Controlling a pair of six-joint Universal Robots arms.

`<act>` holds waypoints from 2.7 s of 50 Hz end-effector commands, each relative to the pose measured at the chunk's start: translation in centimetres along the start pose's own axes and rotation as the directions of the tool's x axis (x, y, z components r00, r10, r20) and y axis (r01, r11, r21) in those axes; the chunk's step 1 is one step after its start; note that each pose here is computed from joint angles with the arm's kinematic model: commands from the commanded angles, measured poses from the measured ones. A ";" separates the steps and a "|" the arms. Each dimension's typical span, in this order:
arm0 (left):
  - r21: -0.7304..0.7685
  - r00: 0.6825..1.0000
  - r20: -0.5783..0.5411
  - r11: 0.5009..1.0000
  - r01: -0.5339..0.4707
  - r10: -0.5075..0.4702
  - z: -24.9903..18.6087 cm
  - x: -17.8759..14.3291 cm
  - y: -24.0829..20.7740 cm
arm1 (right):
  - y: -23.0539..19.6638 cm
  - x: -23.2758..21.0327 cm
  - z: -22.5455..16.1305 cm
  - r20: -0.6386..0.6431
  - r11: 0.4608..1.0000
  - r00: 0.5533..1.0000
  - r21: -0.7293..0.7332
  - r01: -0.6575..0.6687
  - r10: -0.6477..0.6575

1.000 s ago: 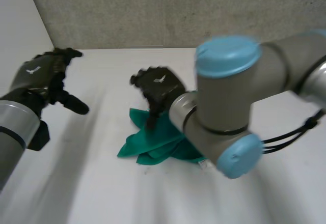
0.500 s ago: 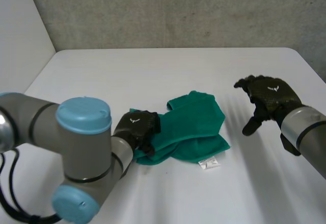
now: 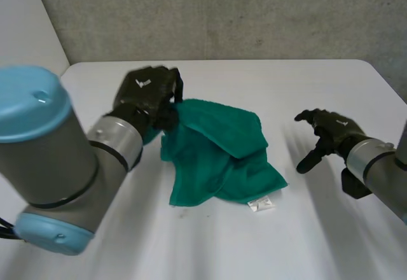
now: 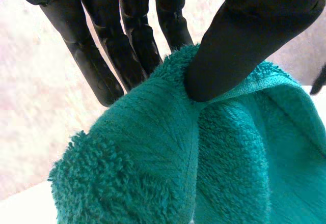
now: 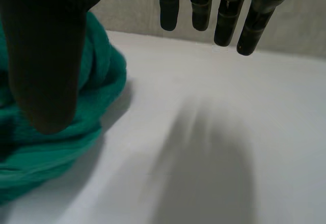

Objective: Fold the towel.

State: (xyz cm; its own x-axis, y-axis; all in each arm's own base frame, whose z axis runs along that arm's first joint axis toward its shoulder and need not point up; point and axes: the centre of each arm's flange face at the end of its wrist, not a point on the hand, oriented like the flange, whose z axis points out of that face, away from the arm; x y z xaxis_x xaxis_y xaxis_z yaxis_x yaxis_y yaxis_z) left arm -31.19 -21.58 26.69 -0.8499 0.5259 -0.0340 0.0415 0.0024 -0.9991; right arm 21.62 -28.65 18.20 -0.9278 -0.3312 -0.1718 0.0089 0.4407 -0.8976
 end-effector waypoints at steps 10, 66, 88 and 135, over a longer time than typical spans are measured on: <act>0.155 0.992 0.039 0.980 -0.126 0.121 -2.6 -0.9 -5.9 | 4.5 -7.4 6.2 0.190 0.960 0.954 -0.202 -0.193 0.231; -0.213 0.985 0.112 0.971 -0.106 0.132 5.9 -8.2 7.0 | -7.1 -5.7 7.7 -0.094 0.457 0.471 0.138 0.879 -0.877; -0.263 0.982 0.135 0.960 -0.094 0.133 5.3 -8.3 8.5 | -5.7 -5.4 0.5 -0.077 0.740 0.762 0.198 0.643 -0.642; -0.111 0.985 0.069 0.982 -0.152 0.160 8.0 -7.9 5.1 | -8.8 -3.9 6.8 -0.192 0.627 0.643 0.141 0.766 -0.742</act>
State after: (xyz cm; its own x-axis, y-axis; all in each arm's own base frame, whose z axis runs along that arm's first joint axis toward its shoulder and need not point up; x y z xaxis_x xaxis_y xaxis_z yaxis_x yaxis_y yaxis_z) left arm -26.61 -29.77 18.82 -0.8767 0.4488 -0.1733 0.2665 0.1532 -0.9516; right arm 26.65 -31.20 19.28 -0.5940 -0.5966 0.5396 -0.6966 0.0459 -0.7160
